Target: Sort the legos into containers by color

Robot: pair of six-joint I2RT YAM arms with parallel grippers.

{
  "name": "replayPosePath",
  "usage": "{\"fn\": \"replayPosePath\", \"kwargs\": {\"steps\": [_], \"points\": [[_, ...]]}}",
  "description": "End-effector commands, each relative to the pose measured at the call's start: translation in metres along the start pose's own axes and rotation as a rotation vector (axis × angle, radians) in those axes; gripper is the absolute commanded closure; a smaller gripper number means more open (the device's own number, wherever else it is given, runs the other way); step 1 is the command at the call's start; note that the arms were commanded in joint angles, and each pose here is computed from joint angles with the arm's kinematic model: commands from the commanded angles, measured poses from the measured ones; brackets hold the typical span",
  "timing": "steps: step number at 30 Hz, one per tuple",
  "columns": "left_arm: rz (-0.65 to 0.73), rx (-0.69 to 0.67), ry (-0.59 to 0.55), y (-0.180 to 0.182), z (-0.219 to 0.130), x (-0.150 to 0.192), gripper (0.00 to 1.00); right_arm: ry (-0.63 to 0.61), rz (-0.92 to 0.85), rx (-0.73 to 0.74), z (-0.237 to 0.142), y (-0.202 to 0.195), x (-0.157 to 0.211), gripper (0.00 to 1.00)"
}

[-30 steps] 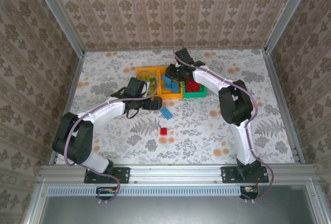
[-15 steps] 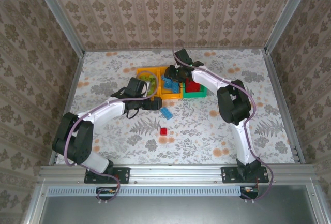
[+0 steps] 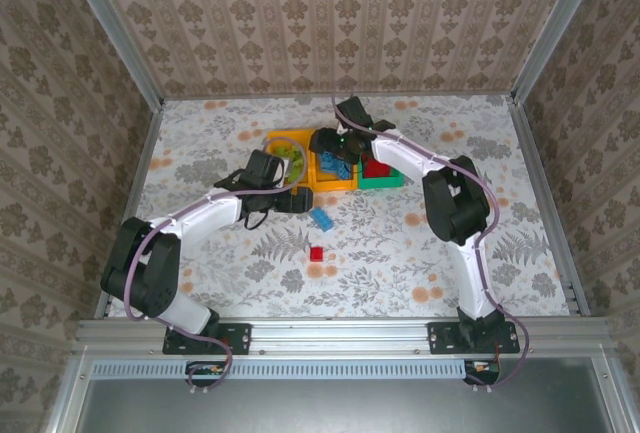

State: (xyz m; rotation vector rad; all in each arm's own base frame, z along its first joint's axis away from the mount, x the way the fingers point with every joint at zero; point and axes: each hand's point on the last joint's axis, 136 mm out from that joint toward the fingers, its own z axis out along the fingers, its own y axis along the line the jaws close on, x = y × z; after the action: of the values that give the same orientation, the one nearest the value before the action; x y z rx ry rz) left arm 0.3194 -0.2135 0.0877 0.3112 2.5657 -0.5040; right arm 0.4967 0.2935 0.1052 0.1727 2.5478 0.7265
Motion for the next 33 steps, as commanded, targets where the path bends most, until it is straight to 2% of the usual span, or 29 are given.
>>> {"fn": "replayPosePath", "kwargs": {"steps": [1,5,12,18,23,29,31,33], "points": [[0.012,0.0,-0.014,-0.001,-0.006,0.0,0.0,-0.041,-0.041,-0.032,-0.037,0.016,-0.004,0.2],[0.01,0.001,-0.02,-0.001,-0.007,-0.001,0.0,-0.029,-0.139,-0.03,-0.056,0.023,0.013,0.2],[-0.009,-0.036,-0.062,0.007,-0.014,-0.003,0.0,0.069,-0.378,0.077,-0.068,0.001,0.083,0.22],[-0.077,-0.093,-0.171,0.027,-0.035,-0.005,0.0,0.143,-0.459,0.087,-0.057,-0.011,0.137,0.25],[-0.093,-0.115,-0.172,0.037,-0.042,0.0,0.0,0.222,-0.537,0.091,-0.038,-0.007,0.171,0.25],[-0.107,-0.117,-0.162,0.04,-0.043,0.007,0.0,0.293,-0.608,0.18,-0.018,-0.014,0.193,0.25],[-0.11,-0.118,-0.162,0.041,-0.043,0.008,0.0,0.31,-0.626,0.23,-0.014,-0.022,0.196,0.27],[-0.108,-0.118,-0.161,0.041,-0.043,0.01,0.0,0.317,-0.638,0.268,-0.013,-0.028,0.195,0.34]]}}
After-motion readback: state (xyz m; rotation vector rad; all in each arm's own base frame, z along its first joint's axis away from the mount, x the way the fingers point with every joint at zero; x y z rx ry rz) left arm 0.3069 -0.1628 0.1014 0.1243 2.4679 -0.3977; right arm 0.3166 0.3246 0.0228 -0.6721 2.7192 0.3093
